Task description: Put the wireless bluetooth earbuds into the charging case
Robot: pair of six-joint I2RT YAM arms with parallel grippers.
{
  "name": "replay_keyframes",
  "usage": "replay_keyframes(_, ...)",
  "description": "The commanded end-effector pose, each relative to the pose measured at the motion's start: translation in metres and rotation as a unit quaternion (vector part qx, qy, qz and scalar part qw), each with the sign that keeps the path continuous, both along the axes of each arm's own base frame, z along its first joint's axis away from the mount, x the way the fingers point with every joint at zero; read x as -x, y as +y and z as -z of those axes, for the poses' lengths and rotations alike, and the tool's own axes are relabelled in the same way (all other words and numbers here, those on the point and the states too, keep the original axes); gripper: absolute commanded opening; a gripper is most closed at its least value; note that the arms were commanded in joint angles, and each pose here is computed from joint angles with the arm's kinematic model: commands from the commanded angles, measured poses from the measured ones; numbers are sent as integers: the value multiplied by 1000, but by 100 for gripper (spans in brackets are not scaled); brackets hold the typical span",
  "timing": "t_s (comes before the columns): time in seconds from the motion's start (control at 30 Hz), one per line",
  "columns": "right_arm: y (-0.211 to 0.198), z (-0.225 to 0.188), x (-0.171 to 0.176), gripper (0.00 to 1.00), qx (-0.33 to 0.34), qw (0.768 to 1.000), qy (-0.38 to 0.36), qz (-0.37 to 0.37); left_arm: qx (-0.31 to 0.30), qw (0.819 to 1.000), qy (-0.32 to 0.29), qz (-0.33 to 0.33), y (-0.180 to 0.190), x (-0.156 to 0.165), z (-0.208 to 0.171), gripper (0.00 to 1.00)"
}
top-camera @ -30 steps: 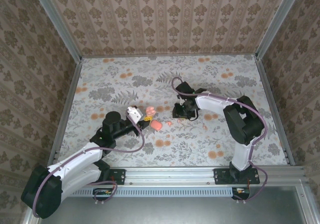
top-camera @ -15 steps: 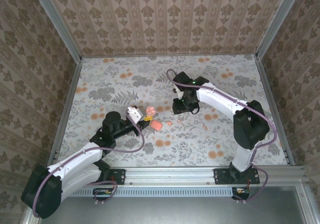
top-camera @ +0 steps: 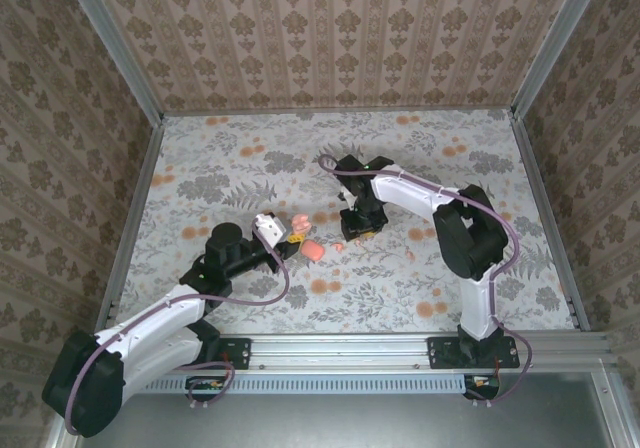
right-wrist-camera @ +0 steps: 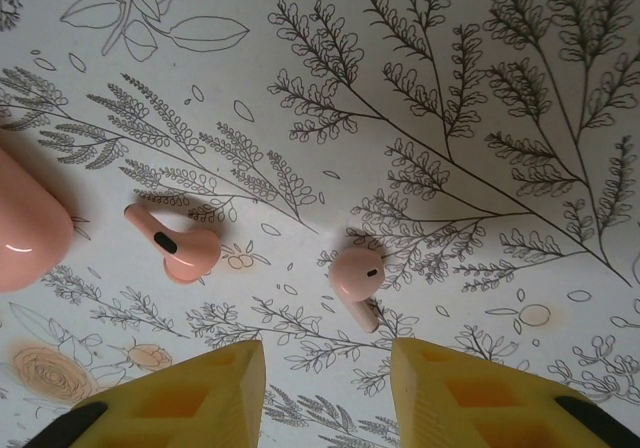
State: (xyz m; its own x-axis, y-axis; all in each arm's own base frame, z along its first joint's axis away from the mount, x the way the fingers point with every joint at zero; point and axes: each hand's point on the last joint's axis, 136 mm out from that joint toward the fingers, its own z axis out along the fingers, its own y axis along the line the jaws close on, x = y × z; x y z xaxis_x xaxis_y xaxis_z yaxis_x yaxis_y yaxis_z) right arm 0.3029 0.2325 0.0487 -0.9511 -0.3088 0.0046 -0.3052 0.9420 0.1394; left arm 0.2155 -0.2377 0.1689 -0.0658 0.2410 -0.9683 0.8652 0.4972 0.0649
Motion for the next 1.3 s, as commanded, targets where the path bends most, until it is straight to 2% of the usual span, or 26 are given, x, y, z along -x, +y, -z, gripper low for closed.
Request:
replay_keyframes(0.0, 2, 4, 2, 38, 4, 1000, 14, -8, 1, 1000, -13, 7, -2, 2, -7, 12)
replay_keyframes(0.8, 1, 28, -5, 35, 22, 1000, 20, 1, 0, 1000, -14, 6, -2, 1, -7, 12)
replay_keyframes(1.27, -6, 37, -7, 25, 41, 999, 15, 9, -2, 1000, -11, 5, -1, 1, -5, 12)
